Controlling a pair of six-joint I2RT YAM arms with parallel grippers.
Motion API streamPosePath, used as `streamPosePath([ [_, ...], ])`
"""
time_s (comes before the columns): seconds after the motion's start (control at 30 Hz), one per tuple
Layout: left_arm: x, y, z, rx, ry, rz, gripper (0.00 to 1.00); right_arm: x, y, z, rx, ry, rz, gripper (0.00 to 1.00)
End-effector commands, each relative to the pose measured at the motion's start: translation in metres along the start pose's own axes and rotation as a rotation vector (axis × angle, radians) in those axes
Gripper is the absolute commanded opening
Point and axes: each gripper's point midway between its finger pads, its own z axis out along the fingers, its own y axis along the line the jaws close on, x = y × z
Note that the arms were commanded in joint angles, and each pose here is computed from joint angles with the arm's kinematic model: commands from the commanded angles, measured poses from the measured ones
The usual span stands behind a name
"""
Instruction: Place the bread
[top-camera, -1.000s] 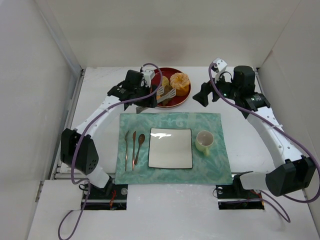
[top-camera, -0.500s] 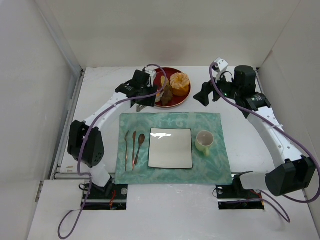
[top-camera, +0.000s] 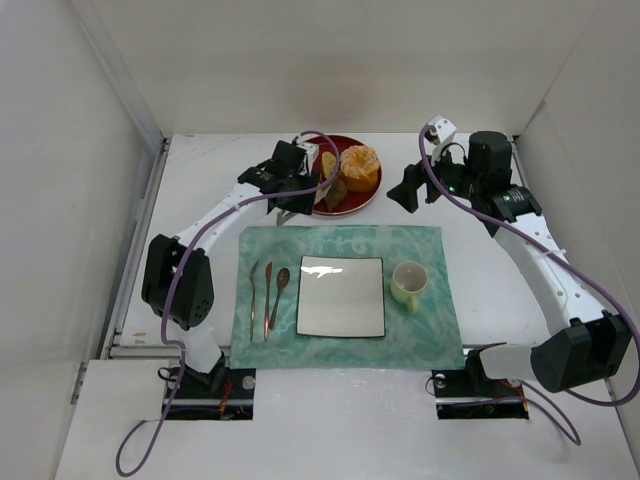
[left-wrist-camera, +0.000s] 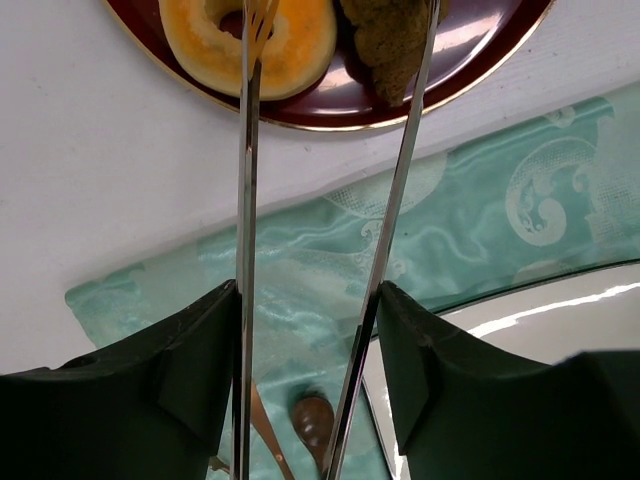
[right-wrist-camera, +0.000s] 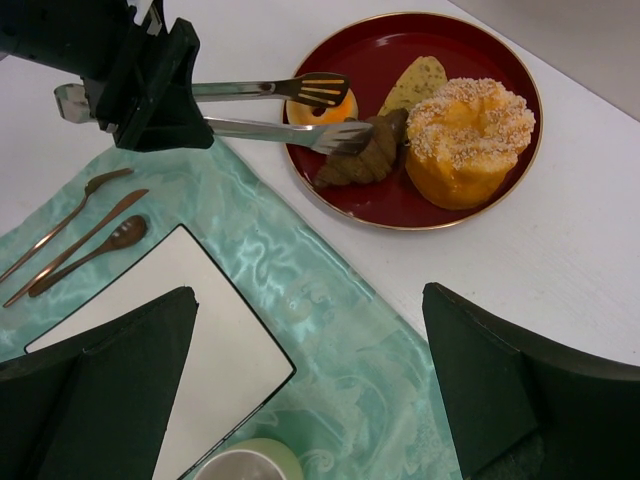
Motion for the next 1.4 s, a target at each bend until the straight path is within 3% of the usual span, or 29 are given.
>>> streamPosePath([
  [0.0,-0.033,-0.010,-0.015,0.034,-0.095,0.017,0.50,-0.015,-0.003,-0.003,0.008,-0.052,-0.036,1.00],
  [0.43,-0.038,-0.014,-0.015,0.055,-0.102,0.017,0.50,-0.015,-0.003,-0.003,0.008,-0.052,-0.036,1.00],
  [0.93,-0.021,-0.016,0.011,0.060,-0.005,0.031,0.50,-0.015,-0.003,-0.003,0.008,-0.052,-0.036,1.00],
  [1.13,-0.019,-0.016,0.013,0.059,0.007,0.031,0.36,-0.018,-0.001,-0.005,0.009,-0.060,-0.041,1.00],
  [1.37,-0.035,-0.018,-0.013,0.059,-0.079,0.025,0.31,-0.018,-0.001,-0.005,0.009,-0.060,-0.041,1.00],
])
